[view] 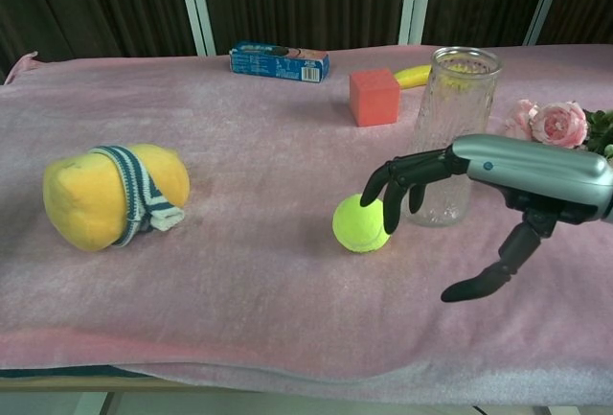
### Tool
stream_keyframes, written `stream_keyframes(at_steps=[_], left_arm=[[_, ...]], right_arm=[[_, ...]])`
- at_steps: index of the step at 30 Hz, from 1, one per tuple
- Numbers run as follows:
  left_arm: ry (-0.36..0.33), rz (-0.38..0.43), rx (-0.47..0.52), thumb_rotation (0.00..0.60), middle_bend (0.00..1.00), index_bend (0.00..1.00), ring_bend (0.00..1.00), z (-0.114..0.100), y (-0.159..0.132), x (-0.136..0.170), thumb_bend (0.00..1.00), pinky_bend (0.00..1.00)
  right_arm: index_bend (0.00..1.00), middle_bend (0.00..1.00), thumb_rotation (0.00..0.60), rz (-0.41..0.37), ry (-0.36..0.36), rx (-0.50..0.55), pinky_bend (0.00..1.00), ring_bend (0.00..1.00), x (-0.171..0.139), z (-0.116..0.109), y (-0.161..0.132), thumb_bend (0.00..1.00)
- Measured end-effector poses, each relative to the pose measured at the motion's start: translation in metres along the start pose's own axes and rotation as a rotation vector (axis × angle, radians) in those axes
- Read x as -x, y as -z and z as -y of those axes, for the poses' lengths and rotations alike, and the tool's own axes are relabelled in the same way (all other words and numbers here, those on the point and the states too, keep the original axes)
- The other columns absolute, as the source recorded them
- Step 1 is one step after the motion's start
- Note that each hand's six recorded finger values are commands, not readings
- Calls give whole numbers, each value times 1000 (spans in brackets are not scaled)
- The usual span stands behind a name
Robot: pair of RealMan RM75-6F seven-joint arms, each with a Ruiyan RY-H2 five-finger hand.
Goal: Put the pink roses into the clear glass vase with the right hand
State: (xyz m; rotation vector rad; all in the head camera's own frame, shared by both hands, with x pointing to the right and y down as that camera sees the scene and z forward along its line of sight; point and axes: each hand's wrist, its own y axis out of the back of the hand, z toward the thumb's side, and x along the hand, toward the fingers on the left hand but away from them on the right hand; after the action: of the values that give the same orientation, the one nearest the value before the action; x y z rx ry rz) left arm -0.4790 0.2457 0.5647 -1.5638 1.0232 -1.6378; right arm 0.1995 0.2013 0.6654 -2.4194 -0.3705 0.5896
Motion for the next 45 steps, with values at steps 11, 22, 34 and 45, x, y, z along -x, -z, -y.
stream_keyframes(at_steps=[11,22,34,45], left_arm=[[15,17,-4,600,121,176,84,2,-3,1,424,258],[23,37,-10,600,121,176,84,5,-8,0,423,258],[26,47,-22,600,121,176,84,10,-10,-6,424,257],[37,42,-22,600,121,176,84,12,-10,-7,424,257]], right_arm=[[545,362,600,58,26,-69,533,361,-33,0,-10,137],[545,362,600,290,48,-247,538,365,-118,-16,-2,137],[520,362,600,557,302,-391,525,365,-169,-73,20,137],[383,357,600,716,260,-397,452,310,-178,-102,73,137]])
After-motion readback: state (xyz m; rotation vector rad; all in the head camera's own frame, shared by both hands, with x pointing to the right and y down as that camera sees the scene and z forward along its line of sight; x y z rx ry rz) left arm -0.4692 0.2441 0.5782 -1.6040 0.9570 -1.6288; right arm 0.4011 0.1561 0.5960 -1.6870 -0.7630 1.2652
